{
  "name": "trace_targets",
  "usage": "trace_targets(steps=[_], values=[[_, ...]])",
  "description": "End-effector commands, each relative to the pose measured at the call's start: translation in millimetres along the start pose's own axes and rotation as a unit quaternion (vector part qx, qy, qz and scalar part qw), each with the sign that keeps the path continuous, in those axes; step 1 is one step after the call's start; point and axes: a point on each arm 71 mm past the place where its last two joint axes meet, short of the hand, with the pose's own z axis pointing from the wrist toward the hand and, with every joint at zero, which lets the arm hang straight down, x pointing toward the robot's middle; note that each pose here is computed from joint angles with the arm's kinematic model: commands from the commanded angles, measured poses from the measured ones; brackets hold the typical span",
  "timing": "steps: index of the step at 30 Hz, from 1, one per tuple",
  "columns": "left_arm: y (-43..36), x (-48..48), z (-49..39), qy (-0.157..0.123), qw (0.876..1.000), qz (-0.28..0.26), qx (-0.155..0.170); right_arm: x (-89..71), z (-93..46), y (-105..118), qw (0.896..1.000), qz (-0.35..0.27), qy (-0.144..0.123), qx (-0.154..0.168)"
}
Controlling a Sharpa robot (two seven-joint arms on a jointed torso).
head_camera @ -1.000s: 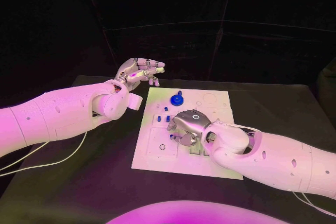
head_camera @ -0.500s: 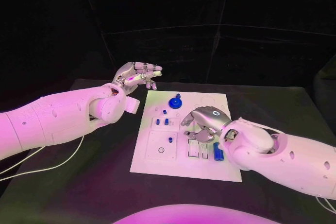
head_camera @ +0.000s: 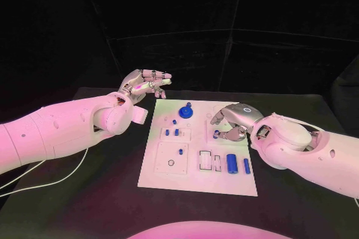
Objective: Assemble the parts on the task board
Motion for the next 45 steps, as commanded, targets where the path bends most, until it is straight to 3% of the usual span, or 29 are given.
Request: trace_targets(steps=[1,17,31,36,45], values=[[-0.9,1.7,0.6,0.006,1.0,-0.004,0.001,3.0,1.0,-3,0.999,-0.032,0.03,0.007],[0.9,1.5,1.1,0.004,1.0,-0.003,-0.007,12.1,8.3,-3,0.996,-0.038,0.08,0.005],[2.5,3.7,2.3,0.006,1.0,-0.003,-0.011,15.0,14.0,5,0.996,-0.024,0.09,-0.012],[3.0,3.7,2.3,0.006,1.0,-0.003,-0.013,14.1,14.5,3,0.996,-0.019,0.082,-0.008],[5.0,3.5,2.1,0.005,1.0,-0.002,-0.02,7.9,14.2,-2,0.999,0.019,0.038,0.0]])
